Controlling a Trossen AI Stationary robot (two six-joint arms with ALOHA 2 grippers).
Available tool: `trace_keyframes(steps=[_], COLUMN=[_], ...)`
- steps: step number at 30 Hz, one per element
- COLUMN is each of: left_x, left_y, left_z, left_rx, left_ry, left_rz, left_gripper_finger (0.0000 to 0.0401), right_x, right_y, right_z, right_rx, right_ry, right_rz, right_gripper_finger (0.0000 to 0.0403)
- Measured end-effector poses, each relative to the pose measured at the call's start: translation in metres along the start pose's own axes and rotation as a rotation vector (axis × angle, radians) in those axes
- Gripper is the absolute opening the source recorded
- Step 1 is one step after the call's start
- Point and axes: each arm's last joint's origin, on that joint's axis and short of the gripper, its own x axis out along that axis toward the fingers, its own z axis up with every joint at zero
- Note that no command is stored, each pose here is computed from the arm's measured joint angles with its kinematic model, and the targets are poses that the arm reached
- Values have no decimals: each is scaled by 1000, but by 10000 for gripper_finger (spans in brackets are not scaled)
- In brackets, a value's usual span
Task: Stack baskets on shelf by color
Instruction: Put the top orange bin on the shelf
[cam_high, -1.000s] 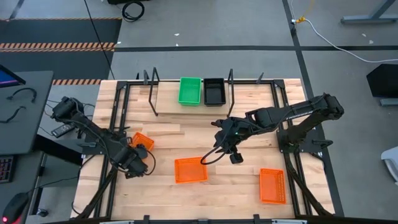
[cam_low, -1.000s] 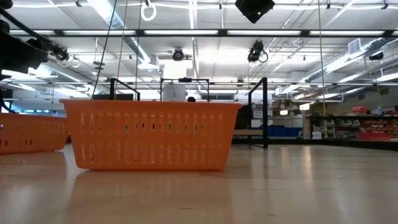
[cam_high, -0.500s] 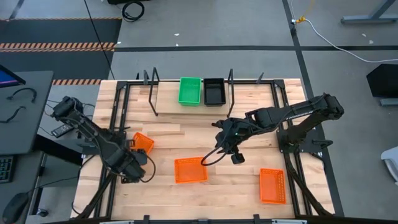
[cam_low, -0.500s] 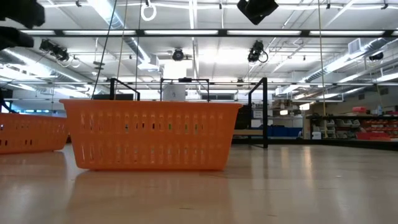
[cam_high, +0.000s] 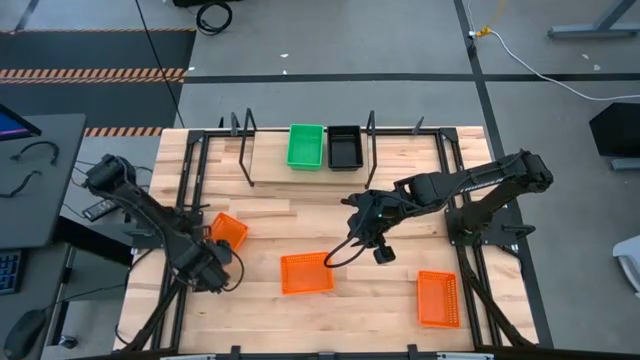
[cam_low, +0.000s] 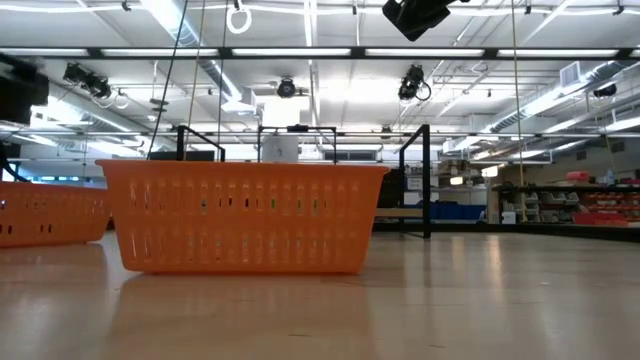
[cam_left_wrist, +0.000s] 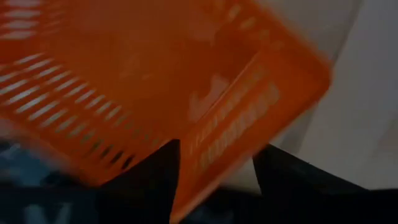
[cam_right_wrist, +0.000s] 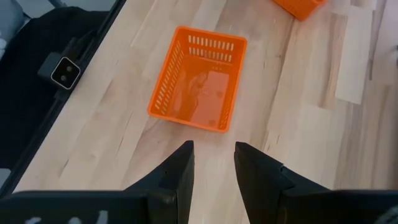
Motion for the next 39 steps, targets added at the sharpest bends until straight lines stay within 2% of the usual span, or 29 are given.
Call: trace_keyframes(steps=[5, 7, 10, 12, 19, 28, 30, 33, 39], left_x=[16, 14, 5, -4, -64, -138, -146, -150, -148], left_y=[-2, 0, 1, 2, 15, 70, 88, 117, 175], left_z=[8, 13, 23, 31, 67, 106, 113, 125, 146], left_rx=[-32, -54, -64, -72, -42, 24, 22, -16, -72], left_ry=[-55, -75, -114, -163, -389, -616, -628, -662, -738], left_rz=[-103, -109, -118, -109, -39, 195, 269, 321, 270], left_gripper_finger=[162, 122, 39, 13, 6, 3, 2, 2, 1], right_x=[0, 0, 0, 0, 0, 0, 0, 0, 0], right_y=[0, 0, 0, 0, 0, 0, 0, 0, 0], right_z=[0, 0, 1, 1, 0, 0, 0, 0, 0], right_rx=[1, 0, -1, -1, -2, -2, -6, -20, -39], right_ry=[-1, -3, -6, -6, -1, 2, 2, 3, 3], right_rz=[0, 0, -1, -1, 0, 0, 0, 0, 0], right_gripper_finger=[121, 121, 121, 121, 121, 121, 121, 121, 121])
